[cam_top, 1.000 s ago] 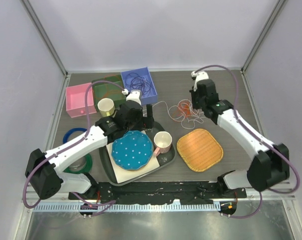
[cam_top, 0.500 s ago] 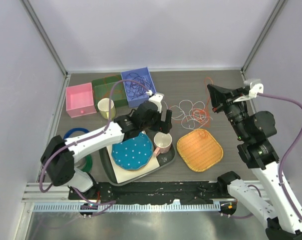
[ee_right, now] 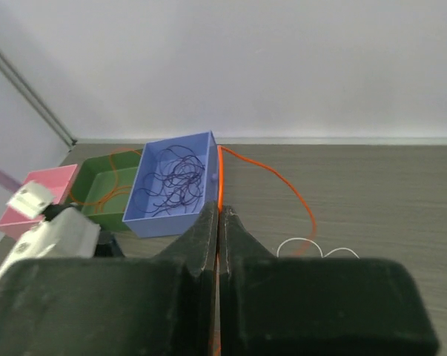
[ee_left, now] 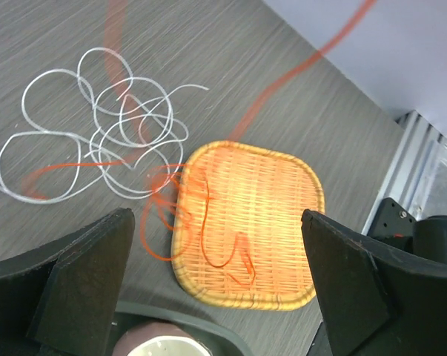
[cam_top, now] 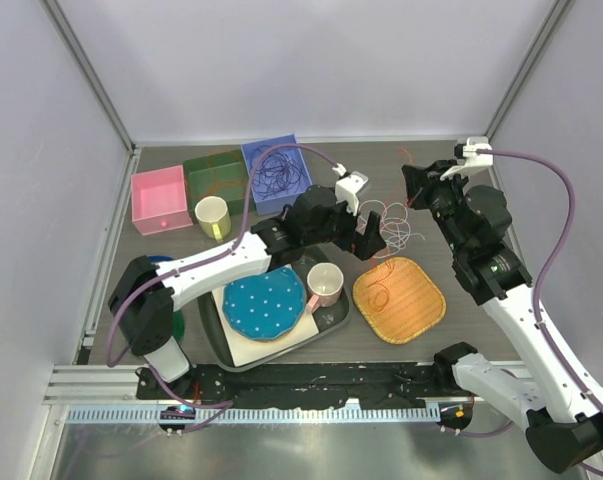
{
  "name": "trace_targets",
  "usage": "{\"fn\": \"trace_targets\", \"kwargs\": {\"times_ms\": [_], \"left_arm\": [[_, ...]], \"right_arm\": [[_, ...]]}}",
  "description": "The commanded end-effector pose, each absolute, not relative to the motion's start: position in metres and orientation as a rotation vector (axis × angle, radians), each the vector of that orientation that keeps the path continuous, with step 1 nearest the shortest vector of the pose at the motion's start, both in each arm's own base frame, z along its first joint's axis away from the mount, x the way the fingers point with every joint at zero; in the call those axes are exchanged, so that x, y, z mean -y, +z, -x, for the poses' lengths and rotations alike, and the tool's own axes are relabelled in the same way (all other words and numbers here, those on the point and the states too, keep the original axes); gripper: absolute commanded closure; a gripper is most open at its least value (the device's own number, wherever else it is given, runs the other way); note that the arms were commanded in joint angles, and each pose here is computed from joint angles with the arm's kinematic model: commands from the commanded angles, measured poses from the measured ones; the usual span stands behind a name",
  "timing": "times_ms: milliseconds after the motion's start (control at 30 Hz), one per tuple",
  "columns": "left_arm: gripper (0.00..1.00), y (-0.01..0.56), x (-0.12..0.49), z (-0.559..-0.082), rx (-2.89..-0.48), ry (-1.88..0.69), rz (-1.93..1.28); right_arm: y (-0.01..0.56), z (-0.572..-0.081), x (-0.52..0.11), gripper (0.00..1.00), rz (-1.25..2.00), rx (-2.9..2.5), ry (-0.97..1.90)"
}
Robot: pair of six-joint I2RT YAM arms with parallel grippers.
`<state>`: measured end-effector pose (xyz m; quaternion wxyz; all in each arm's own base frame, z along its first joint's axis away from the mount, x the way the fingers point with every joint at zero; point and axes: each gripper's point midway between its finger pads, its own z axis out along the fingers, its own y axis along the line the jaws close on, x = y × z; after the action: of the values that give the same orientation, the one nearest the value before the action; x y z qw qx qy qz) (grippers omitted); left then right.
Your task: Untangle the cables
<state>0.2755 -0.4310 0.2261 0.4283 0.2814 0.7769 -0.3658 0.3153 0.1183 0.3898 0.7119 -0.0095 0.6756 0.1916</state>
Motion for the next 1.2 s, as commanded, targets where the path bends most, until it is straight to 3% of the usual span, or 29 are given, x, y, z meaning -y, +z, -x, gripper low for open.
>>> {"fn": "trace_targets", "kwargs": {"times_ms": [0,400,833,1167], "left_arm": [[0.0,0.276,0.444,-0.258,-1.69,-1.052,-0.809],[0.0,0.217,0.456,-0.352,-1.911,-0.614,-0.575],[0.0,0.214,0.492,-0.326,-1.739,-0.849,-0.778],[0.0,0.234,0.495,-0.34,-1.722,-0.891,-0.612]], "right_arm": [[0.419,-0.311,-0.103,0.99,-0.096,-1.443,0.418],[0.415,-0.31,-0.109,0.99,-0.097,-1.48,0.456],[0.42,-0.295,-0.119,0.99,-0.08,-1.482,0.556],[0.426,-0.275,-0.136,0.99,0.009,-1.457,0.674]]}}
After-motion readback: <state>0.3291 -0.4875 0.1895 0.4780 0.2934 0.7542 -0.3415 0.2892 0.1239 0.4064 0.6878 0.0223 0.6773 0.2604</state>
